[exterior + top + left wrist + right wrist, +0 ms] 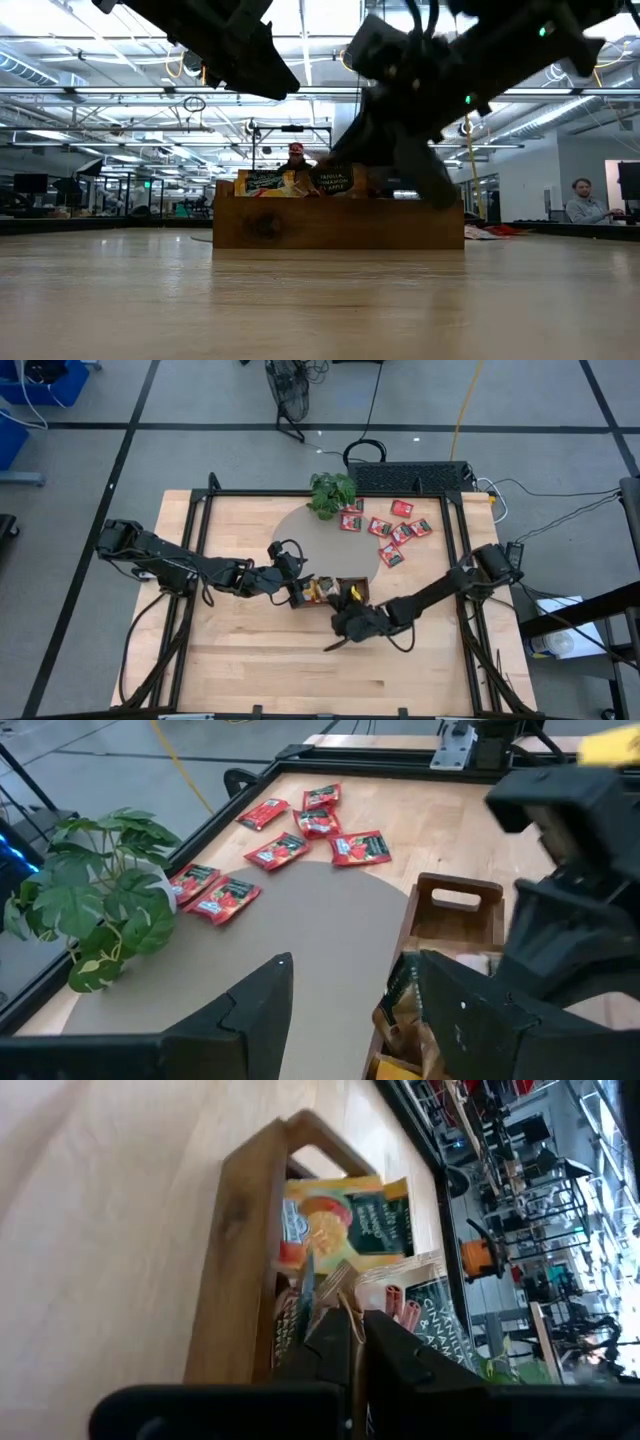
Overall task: Pick & Place Tea
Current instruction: Put the brown tea bag into the middle slot of the wooden organizer
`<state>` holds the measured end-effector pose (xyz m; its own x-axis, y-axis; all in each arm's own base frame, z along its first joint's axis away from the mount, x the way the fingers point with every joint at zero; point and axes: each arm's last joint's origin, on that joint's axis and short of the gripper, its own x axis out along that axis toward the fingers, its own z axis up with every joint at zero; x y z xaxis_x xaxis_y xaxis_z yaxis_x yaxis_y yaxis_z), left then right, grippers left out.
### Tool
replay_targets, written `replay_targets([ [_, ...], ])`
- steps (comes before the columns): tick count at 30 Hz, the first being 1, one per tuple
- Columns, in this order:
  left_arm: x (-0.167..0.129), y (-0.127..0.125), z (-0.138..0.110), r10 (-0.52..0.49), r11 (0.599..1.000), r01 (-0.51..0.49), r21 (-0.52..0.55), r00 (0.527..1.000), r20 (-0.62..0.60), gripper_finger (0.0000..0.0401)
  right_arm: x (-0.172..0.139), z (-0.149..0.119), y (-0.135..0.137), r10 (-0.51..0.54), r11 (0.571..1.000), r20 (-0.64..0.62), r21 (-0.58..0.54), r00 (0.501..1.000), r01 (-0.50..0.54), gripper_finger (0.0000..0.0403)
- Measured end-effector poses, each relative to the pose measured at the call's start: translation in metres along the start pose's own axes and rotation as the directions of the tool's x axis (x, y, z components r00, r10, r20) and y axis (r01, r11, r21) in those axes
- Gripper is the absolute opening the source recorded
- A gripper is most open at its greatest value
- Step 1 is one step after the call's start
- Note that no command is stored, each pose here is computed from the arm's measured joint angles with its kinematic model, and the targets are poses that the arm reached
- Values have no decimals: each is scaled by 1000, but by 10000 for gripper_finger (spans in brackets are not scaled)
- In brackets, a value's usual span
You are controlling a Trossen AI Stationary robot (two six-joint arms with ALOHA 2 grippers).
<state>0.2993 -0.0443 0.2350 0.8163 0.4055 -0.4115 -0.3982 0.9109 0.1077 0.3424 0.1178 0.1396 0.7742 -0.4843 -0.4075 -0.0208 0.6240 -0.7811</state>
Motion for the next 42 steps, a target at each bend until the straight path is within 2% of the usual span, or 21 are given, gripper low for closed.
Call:
replay_targets([
  [4,0,0,-1,2,1000,-2,9,1000,-11,216,11,-6,4,-1,1000,-24,-7,1000,1,16],
  [9,0,0,-2,2,1000,-2,6,1000,-15,216,13,-6,4,38,999,-3,0,999,-38,45],
  [15,0,0,-1,2,1000,-2,-4,1000,-13,216,11,-5,4,38,999,4,1,999,-38,75],
  [26,0,0,-1,2,1000,-2,-5,1000,-12,216,13,4,-4,-16,999,76,47,997,12,135],
  [35,0,0,-1,2,1000,-2,-5,1000,-12,216,13,5,-6,-65,997,69,36,995,63,141],
  [39,0,0,-1,1,1000,-1,-5,1000,-12,216,10,6,-8,-121,992,38,-41,992,123,141],
  [42,0,0,-1,1,1000,-1,-5,1000,-12,216,4,11,-11,-143,988,45,-56,989,146,141],
])
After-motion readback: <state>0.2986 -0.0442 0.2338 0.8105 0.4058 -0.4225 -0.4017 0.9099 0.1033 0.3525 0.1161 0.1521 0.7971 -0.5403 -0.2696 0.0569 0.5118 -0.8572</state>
